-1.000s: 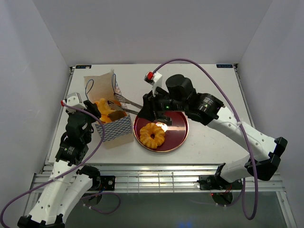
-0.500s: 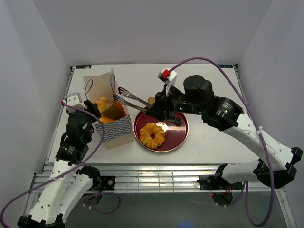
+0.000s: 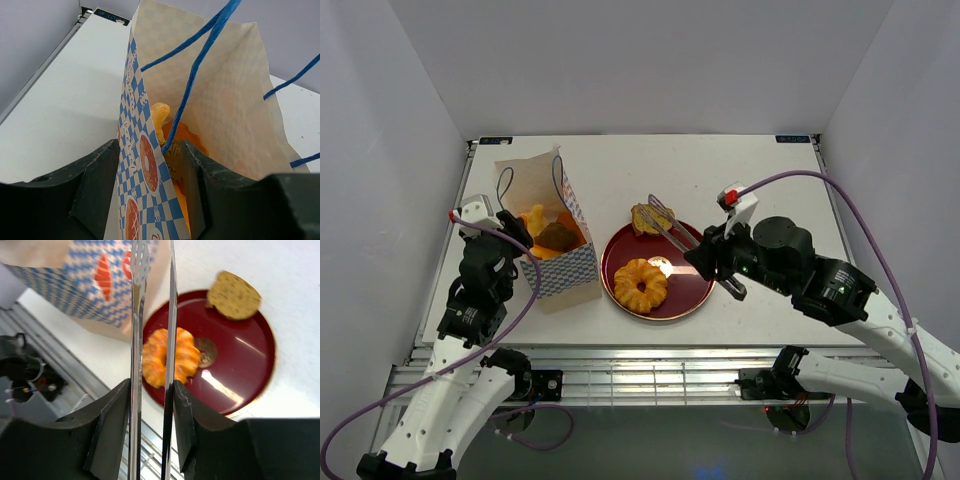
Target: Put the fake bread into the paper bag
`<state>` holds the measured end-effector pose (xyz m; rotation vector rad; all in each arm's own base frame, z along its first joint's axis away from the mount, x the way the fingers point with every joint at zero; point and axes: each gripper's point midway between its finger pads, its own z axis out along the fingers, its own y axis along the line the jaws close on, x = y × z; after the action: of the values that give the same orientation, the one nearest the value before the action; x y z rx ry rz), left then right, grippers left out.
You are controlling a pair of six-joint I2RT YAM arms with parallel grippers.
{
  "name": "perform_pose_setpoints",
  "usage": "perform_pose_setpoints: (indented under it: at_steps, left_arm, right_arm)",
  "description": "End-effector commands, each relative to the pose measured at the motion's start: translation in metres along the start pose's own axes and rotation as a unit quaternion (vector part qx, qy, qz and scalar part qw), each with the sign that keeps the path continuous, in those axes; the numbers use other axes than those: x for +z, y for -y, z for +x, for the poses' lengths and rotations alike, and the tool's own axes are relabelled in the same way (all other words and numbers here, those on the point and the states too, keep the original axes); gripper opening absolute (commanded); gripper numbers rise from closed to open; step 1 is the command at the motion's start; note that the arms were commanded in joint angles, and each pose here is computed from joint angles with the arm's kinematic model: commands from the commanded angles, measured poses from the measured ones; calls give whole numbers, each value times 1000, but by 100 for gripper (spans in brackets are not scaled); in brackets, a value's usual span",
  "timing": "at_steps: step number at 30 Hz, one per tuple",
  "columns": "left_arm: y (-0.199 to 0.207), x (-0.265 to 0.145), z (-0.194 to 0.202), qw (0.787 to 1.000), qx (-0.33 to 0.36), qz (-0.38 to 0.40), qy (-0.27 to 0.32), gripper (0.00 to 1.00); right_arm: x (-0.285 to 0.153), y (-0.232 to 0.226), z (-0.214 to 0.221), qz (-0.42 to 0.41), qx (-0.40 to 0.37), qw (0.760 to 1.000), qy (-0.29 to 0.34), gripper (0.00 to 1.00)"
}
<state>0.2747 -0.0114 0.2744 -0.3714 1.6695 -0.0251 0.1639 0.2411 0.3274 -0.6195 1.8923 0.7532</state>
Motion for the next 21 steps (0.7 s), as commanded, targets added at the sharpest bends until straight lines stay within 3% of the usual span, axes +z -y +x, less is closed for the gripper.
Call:
perform_pose_setpoints:
  at_steps: [1, 10, 16, 21]
  left_arm:
    - [-1, -1, 0, 1000, 8, -4, -4, 62]
    - [0, -1, 0, 1000, 7, 0, -4, 63]
    - [-1, -3, 0, 1000, 6, -1, -2, 62]
    - [0, -3, -2, 1000, 4, 3, 0, 63]
  right_arm:
    - [-12, 38, -5, 100, 28, 993, 53, 44]
    - [-3, 124, 57, 288, 52, 956, 26, 44]
    - [10, 193, 82, 341, 73, 937, 3, 43]
    - [30, 228, 112, 317, 100, 943, -9, 43]
